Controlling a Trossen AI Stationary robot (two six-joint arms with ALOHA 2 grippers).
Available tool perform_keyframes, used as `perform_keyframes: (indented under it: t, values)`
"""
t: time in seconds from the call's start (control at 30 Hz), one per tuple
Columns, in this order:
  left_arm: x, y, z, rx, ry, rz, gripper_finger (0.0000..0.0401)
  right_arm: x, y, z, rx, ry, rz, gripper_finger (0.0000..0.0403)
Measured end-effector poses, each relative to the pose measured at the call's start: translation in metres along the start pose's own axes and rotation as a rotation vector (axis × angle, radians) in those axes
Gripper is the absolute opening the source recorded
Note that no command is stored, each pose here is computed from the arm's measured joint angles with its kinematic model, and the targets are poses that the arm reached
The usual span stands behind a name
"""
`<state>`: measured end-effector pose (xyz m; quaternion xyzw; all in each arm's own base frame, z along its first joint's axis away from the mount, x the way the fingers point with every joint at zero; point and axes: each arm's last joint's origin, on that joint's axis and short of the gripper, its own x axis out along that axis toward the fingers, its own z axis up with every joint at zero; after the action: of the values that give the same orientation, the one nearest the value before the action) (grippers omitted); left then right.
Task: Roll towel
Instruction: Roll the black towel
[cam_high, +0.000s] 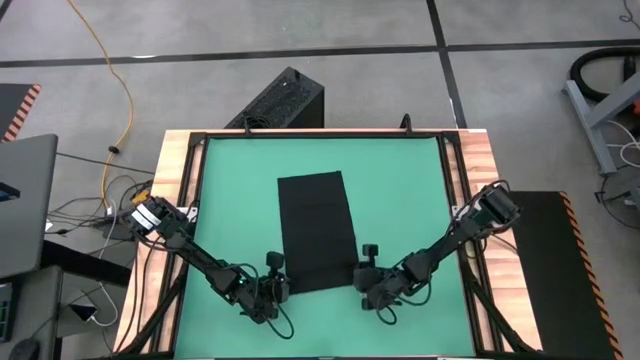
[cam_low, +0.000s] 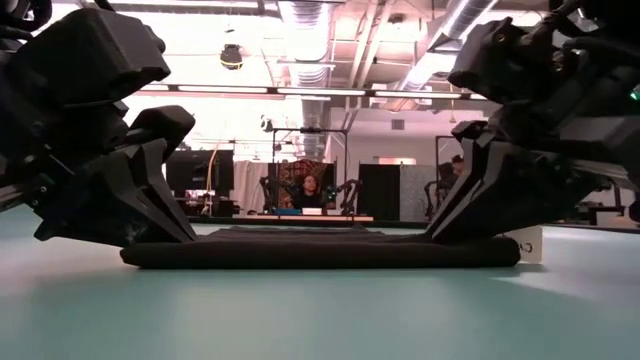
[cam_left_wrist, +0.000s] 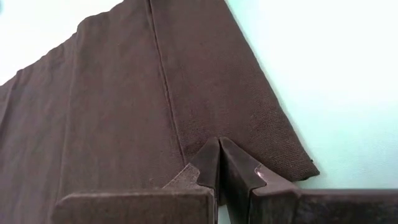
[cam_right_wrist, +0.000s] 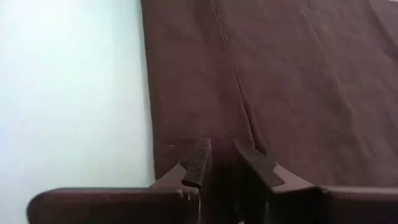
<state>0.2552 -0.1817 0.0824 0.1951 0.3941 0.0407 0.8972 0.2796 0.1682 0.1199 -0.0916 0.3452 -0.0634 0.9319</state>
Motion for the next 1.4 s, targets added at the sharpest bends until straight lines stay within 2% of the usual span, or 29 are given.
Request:
perform_keyframes:
  t: [0.2, 0.3, 0.43, 0.57, 0.67, 0.77, 0.83, 1.0, 1.4]
  values:
    - [0.0, 0.0, 0.0, 0.009, 0.001, 0.0, 0.0, -0.004, 0.006, 0.0, 0.032, -0.031, -0.011, 0.0086]
    - [-0.001, -0.002, -0.001, 0.019, 0.003, -0.002, 0.0, -0.01, 0.007, 0.011, -0.021, -0.091, -0.075, 0.0089]
    - [-0.003, -0.004, -0.004, 0.044, 0.016, -0.005, 0.0, -0.023, 0.006, 0.034, -0.112, -0.162, -0.033, 0.0106]
    - [-0.005, -0.006, -0.005, 0.062, 0.021, -0.007, 0.0, -0.026, 0.007, 0.035, -0.276, -0.127, 0.122, 0.0158]
    - [-0.006, -0.007, -0.005, 0.077, 0.02, -0.01, 0.0, -0.025, 0.007, 0.033, -0.32, -0.095, 0.205, 0.0217]
    - [-0.007, -0.008, -0.006, 0.088, 0.027, -0.011, 0.0, -0.024, 0.008, 0.03, -0.347, -0.079, 0.24, 0.0266]
    - [-0.008, -0.007, -0.007, 0.095, 0.036, -0.011, 0.0, -0.024, 0.007, 0.03, -0.392, -0.084, 0.222, 0.028]
    - [-0.008, -0.007, -0.008, 0.104, 0.046, -0.008, 0.0, -0.022, 0.003, 0.026, -0.447, -0.044, 0.183, 0.0284]
    - [-0.008, -0.007, -0.008, 0.103, 0.041, -0.003, 0.0, -0.007, -0.018, -0.01, -0.351, -0.099, 0.173, 0.0285]
